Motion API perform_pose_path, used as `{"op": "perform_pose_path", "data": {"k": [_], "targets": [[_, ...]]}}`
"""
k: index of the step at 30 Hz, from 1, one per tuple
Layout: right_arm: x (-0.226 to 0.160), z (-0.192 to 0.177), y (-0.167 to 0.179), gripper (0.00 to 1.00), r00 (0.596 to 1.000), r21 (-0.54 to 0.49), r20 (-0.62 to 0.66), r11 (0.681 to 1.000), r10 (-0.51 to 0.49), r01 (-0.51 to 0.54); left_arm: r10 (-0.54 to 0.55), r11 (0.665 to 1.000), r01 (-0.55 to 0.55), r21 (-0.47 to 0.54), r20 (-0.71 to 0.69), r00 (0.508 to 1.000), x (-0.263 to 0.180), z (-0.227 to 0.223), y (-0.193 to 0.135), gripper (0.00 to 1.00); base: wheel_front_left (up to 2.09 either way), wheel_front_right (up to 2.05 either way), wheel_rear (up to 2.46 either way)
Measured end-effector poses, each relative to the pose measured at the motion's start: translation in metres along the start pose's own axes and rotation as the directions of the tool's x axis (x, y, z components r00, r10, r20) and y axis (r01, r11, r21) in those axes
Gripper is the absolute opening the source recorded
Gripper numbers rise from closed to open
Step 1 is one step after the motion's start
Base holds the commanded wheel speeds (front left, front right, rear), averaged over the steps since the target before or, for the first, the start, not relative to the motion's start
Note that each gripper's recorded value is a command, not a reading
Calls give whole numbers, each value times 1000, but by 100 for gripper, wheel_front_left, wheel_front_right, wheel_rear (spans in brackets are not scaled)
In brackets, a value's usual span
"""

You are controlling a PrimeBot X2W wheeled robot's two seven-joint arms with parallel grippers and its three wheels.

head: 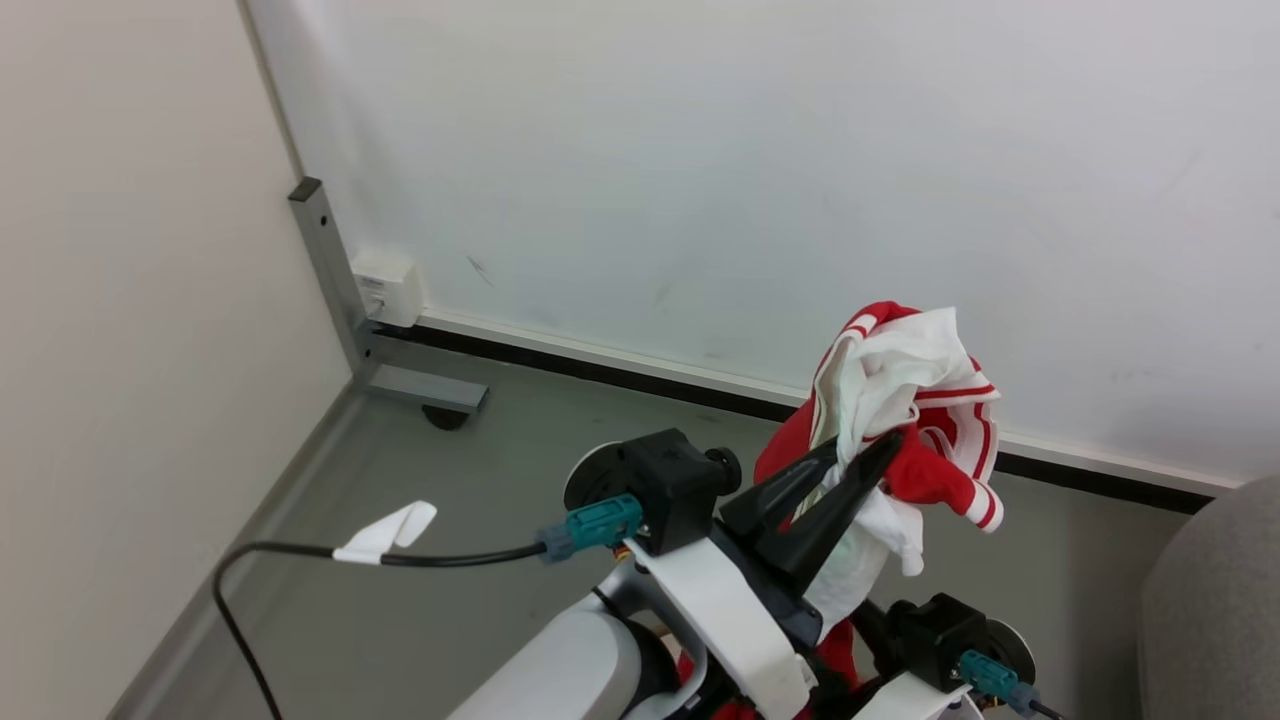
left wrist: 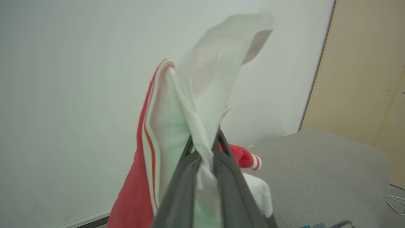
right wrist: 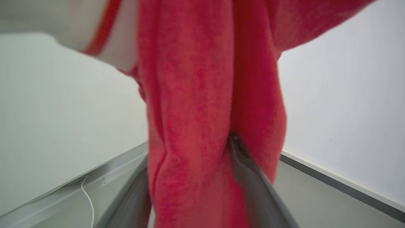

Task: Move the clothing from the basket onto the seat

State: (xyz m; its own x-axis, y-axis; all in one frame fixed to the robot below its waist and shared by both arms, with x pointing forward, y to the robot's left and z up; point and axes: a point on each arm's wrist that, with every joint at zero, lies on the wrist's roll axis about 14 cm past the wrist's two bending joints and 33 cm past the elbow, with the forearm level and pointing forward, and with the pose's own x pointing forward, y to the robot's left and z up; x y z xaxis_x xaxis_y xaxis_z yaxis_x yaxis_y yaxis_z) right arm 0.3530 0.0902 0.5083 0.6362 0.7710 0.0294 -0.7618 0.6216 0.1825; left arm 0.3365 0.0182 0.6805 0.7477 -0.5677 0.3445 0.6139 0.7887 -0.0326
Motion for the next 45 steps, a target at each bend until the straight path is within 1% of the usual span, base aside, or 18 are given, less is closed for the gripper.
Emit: {"op": "perform_pose_path", "data": {"k": [1, 6, 14, 20, 23, 26, 27, 28, 29, 30, 33, 36, 41, 45], "targets": [[1, 1, 2, 0, 1000, 0, 1, 1000, 6, -6, 6, 1000, -6, 1, 4, 1000, -1, 2, 0, 0, 0, 0, 0], [5, 3, 8, 0, 1000, 1, 5, 1000, 25, -25, 33, 999, -33, 4, 11, 999, -5, 6, 5, 0, 0, 0, 0], [3, 6, 5, 0, 1000, 8, 17, 1000, 15, -15, 50, 999, -50, -4, 9, 999, -4, 4, 11, 0, 0, 0, 0], [-1, 17, -7, 0, 998, 47, 61, 998, -31, 28, 76, 997, -76, -4, 2, 997, -5, -1, 21, 0, 0, 0, 0], [-5, 24, -21, 0, 993, 61, 87, 996, -76, 71, 93, 995, -94, -15, -44, 995, -12, -18, 26, 0, 0, 0, 0], [-8, 34, -34, 0, 986, 75, 120, 991, -116, 108, 94, 995, -97, -36, -89, 992, -17, -36, 26, 7, 0, 0, 0], [-9, 37, -39, 0, 983, 78, 130, 989, -131, 122, 93, 994, -97, -41, -96, 991, -18, -39, 26, 24, 0, 0, 0], [-11, 40, -44, 0, 979, 80, 140, 987, -147, 137, 91, 994, -96, -45, -98, 991, -18, -40, 25, 100, 0, 0, 0], [-13, 43, -48, 0, 975, 83, 152, 985, -162, 150, 85, 995, -90, -53, -98, 992, -18, -42, 23, 100, 0, 0, 0], [-21, 56, -68, 0, 955, 92, 196, 974, -221, 206, 57, 995, -65, -73, -105, 993, -15, -47, 16, 100, 0, 0, 0], [-31, 69, -82, 0, 934, 101, 238, 963, -266, 249, 28, 995, -40, -96, -120, 992, -13, -56, 6, 100, 0, 0, 0], [-45, 84, -100, 0, 903, 116, 285, 947, -321, 300, -4, 994, -11, -108, -134, 991, -10, -66, -2, 100, 0, 0, 0], [-82, 110, -134, 0, 828, 137, 365, 905, -425, 404, -60, 990, 38, -136, -160, 985, -1, -86, -16, 100, 0, 0, 0], [-122, 128, -163, 0, 752, 139, 419, 855, -508, 500, -122, 981, 93, -167, -167, 978, 10, -100, -32, 100, 0, 0, 0]]}}
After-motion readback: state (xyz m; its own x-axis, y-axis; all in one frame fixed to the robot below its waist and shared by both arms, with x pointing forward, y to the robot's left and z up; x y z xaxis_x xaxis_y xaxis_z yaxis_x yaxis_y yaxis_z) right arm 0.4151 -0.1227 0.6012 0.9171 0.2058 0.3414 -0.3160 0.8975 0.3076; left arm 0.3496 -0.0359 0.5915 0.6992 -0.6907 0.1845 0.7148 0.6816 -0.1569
